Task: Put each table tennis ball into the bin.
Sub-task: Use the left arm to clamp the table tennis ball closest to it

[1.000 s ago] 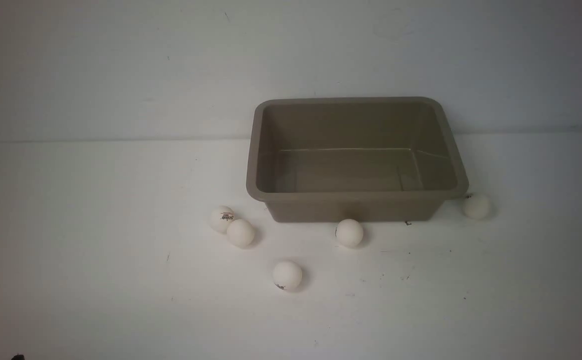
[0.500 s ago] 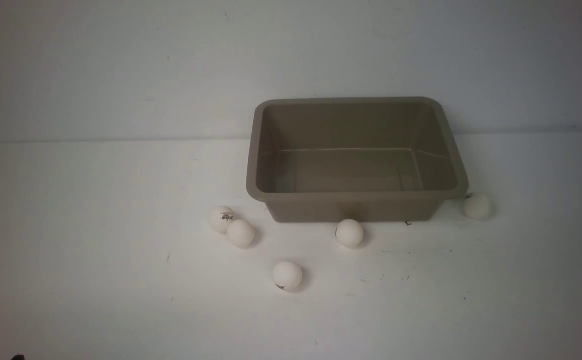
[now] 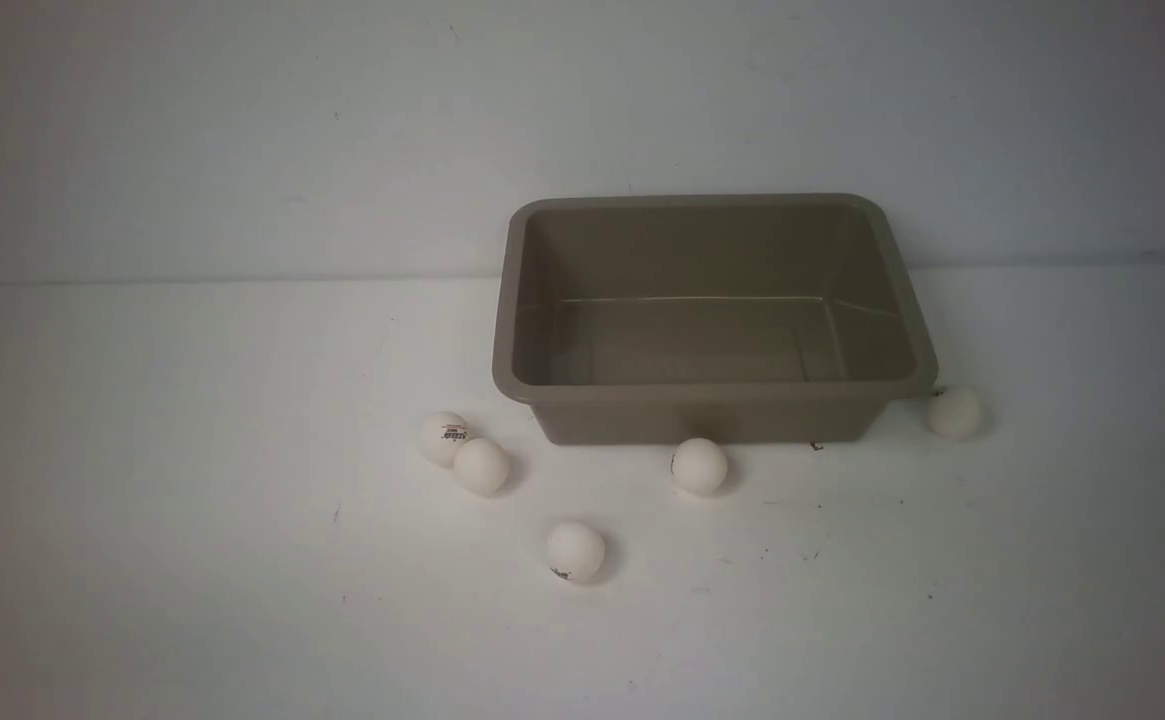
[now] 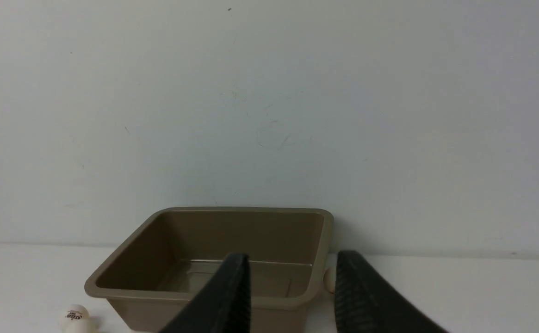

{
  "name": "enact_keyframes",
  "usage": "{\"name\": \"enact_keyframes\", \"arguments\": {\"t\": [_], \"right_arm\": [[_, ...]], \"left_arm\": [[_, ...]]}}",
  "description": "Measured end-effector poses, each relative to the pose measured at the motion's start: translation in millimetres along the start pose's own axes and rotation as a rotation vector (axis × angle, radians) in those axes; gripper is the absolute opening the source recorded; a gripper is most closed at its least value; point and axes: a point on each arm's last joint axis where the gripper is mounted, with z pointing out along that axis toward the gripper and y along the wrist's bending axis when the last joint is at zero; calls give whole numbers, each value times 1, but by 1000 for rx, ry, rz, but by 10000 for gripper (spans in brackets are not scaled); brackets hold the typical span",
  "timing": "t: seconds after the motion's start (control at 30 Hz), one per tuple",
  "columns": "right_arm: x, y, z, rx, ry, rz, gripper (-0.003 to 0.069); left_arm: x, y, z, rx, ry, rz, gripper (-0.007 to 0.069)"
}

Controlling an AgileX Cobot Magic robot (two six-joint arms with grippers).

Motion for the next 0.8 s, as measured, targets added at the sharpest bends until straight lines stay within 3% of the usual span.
{"name": "enact_keyframes", "arguments": {"t": [0.2,0.4,0.8], "right_arm": [[5,0,0,-1,52,-36,243],[5,0,0,-4,59,-87,243],[6,0,0,-3,62,-92,243]], "left_arm": [[-11,0,-1,10,-119,-131,545],[-12,-4,-1,12,-20,-165,545],[-72,-32,7,69,277,40,545]]}}
